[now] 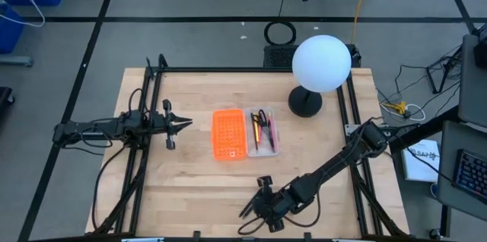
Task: Pick & place school supplies into a supply box
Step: Put the right black pen into the orange supply box
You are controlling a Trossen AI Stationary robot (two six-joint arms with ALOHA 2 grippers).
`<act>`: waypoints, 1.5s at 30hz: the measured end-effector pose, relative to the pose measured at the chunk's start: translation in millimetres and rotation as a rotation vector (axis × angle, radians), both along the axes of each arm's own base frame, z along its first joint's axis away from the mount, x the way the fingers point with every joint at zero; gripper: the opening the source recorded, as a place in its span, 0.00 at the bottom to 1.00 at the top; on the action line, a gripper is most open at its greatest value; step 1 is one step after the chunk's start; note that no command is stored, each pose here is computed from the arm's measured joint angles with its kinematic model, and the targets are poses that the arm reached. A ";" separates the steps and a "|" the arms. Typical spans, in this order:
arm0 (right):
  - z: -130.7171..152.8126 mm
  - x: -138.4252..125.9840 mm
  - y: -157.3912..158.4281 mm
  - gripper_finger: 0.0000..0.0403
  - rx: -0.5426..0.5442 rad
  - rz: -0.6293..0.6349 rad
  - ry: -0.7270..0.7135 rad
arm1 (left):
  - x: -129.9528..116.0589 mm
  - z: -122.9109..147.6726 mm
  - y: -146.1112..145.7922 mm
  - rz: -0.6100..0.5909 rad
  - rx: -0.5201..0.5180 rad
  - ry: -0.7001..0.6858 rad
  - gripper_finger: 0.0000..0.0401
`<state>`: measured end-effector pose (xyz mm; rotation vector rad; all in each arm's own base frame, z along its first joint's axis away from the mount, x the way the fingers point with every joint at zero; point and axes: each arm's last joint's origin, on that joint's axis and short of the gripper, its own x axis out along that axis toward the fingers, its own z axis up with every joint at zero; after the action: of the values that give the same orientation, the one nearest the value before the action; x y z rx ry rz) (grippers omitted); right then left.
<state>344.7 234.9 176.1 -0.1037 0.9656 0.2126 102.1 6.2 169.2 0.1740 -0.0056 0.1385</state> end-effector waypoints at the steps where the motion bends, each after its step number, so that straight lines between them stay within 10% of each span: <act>1: 0.1 -0.5 0.7 0.15 -0.006 0.009 -0.002 | 0.0 0.0 0.0 0.000 0.000 0.000 0.12; 10: -4.3 0.2 -2.7 0.31 -0.045 0.079 -0.015 | 0.0 0.1 0.0 0.001 0.037 0.004 0.12; 45: -78.1 10.3 -25.3 0.27 -0.018 0.239 0.070 | 0.0 -1.4 0.1 0.002 0.063 0.024 0.12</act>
<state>355.0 209.7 98.0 -0.2301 1.0242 0.4299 102.1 6.3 167.8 0.2385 0.0137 0.1385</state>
